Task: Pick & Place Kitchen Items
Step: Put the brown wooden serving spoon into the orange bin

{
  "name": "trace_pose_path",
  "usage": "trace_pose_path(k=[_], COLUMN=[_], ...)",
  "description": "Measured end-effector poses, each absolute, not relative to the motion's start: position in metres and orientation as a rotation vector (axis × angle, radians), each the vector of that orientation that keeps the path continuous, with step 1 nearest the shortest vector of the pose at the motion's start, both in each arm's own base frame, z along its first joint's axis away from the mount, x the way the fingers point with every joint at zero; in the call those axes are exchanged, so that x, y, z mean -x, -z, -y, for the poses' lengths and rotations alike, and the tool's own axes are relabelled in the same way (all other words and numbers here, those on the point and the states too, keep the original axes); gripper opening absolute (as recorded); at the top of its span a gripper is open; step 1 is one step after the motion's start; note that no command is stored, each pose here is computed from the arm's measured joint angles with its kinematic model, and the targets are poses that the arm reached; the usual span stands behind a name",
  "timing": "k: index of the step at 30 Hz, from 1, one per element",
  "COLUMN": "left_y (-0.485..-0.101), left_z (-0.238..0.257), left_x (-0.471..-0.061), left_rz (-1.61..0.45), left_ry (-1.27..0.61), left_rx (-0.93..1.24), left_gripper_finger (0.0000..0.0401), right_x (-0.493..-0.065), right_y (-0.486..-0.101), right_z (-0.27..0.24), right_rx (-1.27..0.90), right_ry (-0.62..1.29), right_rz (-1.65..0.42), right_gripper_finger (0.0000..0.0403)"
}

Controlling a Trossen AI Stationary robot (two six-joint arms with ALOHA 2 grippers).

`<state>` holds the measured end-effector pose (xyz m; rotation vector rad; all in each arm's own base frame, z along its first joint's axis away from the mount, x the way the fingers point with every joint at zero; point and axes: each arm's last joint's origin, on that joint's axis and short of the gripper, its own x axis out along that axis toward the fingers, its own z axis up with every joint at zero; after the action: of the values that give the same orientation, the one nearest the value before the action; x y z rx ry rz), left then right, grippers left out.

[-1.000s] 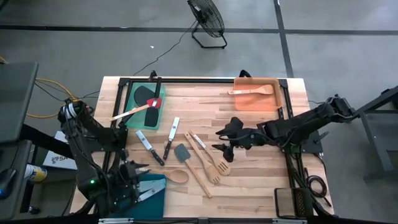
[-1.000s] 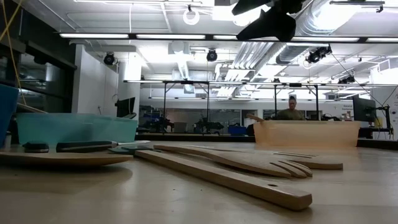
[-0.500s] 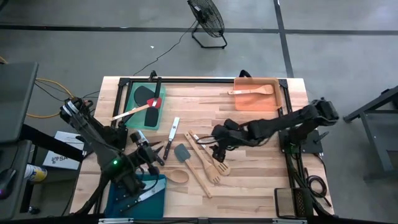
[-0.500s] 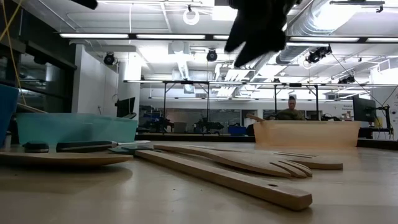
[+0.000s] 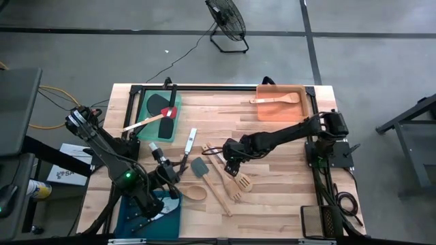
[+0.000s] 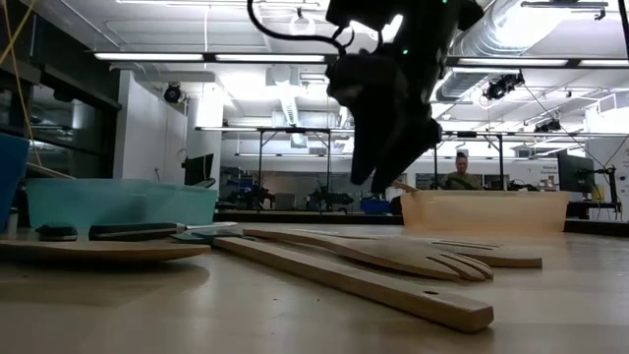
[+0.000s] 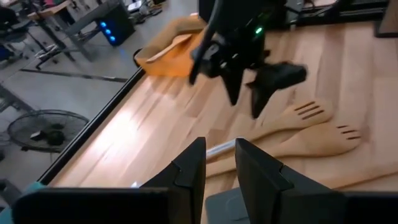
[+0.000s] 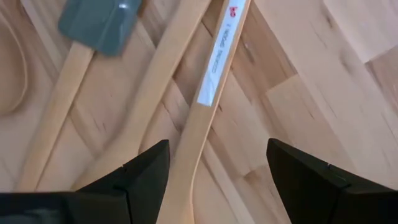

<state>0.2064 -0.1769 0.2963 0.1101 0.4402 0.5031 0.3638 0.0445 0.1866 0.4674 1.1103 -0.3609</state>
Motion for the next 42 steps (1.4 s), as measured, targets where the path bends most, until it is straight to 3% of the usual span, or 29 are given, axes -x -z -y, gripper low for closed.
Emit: trace_pose_path(k=[17, 29, 42], left_y=[-0.296, -0.296, -0.296], left_z=[0.178, 0.178, 0.178], left_x=[-0.208, -0.207, -0.207], left_rz=[-0.446, -0.45, -0.458], left_ry=[-0.487, -0.489, -0.484], left_rx=[-0.102, -0.102, -0.084], left_gripper_finger=[0.0083, 0.0083, 0.0083], right_x=[-0.388, -0.399, -0.401], right_y=[-0.214, -0.176, -0.164], right_z=[-0.034, -0.034, -0.053], right_rx=[-0.378, -0.324, -0.385], right_ry=[0.396, 0.467, 0.443], right_rz=[-1.03, -1.271, -1.298], right_gripper_finger=[0.0259, 0.0259, 0.0259])
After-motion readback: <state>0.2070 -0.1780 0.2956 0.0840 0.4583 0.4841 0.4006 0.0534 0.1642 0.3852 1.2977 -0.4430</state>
